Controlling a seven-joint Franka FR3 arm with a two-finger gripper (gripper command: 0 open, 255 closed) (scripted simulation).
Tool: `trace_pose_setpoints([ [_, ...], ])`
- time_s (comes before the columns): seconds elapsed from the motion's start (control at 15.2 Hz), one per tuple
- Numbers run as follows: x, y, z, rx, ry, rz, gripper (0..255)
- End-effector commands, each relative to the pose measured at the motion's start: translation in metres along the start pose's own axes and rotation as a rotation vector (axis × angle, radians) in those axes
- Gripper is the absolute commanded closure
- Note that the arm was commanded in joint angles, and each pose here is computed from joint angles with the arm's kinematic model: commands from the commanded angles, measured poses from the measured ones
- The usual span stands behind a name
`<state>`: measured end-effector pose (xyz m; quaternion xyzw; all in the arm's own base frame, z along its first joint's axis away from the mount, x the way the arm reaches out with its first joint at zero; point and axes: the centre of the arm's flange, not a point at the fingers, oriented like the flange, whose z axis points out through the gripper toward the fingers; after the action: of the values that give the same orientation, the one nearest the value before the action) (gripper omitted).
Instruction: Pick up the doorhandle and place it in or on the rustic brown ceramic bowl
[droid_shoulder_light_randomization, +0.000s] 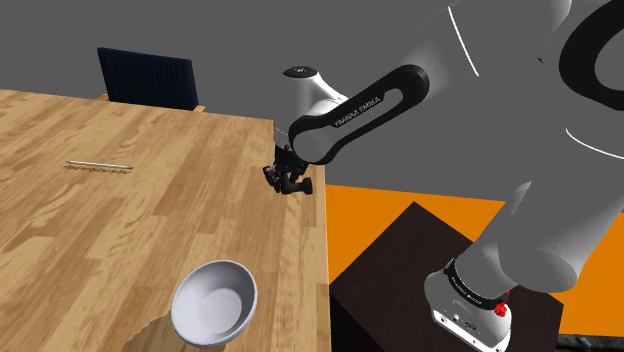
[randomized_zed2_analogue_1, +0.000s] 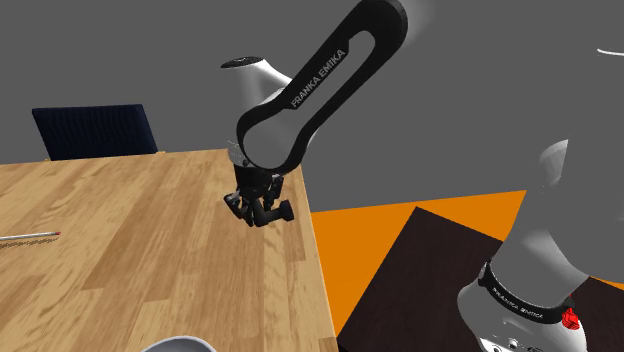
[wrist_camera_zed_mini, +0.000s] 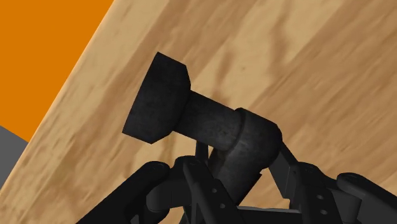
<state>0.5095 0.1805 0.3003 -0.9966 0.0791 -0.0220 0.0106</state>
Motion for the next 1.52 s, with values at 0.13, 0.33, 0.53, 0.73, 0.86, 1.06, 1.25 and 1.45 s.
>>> trace_pose_setpoints([
  [0.13,-0.001,0.001,0.001,-0.002,-0.003,0.000,255],
  [0.33,0.000,0.000,-0.009,-0.002,-0.003,0.000,255],
  [0.53,0.001,0.000,-0.025,-0.002,-0.003,0.000,255],
  [0.73,0.001,-0.001,-0.041,-0.002,-0.003,0.000,255],
  [0.86,0.002,-0.001,-0.051,-0.002,-0.003,0.000,255],
  [1.06,0.002,-0.001,-0.067,-0.002,-0.003,0.000,255],
  [1.25,0.003,-0.002,-0.083,-0.002,-0.003,0.000,255],
  [1.45,0.004,-0.002,-0.099,-0.002,-0.003,0.000,255],
])
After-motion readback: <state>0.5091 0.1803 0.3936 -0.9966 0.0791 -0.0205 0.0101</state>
